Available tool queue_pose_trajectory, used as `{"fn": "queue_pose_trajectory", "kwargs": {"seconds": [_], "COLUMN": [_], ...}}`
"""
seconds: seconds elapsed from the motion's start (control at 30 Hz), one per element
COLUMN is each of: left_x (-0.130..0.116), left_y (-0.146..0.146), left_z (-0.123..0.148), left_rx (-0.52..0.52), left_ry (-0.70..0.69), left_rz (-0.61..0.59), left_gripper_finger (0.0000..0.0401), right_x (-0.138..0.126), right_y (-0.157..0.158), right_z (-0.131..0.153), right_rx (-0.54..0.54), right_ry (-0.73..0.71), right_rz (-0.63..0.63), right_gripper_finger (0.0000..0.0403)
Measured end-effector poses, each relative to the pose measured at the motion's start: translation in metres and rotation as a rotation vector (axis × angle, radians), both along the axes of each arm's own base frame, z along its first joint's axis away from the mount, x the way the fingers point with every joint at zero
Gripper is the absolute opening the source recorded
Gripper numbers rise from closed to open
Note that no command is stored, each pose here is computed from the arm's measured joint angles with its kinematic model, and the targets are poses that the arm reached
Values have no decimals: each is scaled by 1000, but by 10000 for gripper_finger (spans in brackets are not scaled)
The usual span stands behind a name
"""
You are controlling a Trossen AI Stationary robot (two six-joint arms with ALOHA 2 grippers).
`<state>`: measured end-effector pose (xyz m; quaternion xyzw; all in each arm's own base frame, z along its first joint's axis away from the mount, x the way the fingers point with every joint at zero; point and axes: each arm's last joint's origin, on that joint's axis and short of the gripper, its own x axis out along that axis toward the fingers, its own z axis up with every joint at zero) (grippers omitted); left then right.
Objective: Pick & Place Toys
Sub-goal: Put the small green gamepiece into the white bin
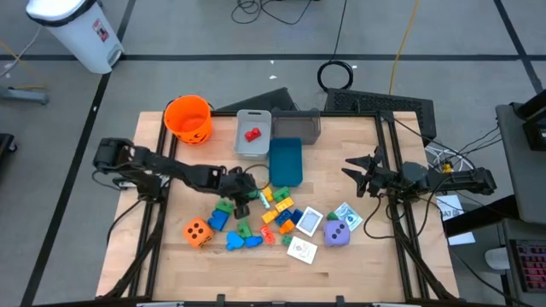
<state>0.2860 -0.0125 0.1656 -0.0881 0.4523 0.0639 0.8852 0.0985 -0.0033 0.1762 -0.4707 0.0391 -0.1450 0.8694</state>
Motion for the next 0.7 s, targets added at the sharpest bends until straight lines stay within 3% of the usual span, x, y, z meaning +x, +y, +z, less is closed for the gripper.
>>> {"fn": "queue_pose_trajectory", "kwargs": {"seconds": [0.3,0.5,0.7], "left_x": [-14,-13,-14], "left_y": [42,91,151], "left_z": [73,79,67], "left_rx": [141,272,220], "left_ry": [-171,-210,-283], "left_rz": [309,451,655], "left_gripper_finger": [96,96,96], "right_x": [0,0,0], "right_y": [0,0,0], "right_z": [0,-1,0], "right_rx": [0,-1,0], "right_ry": [4,10,3], "right_rz": [0,0,0], "right_gripper_finger": [169,169,169]}}
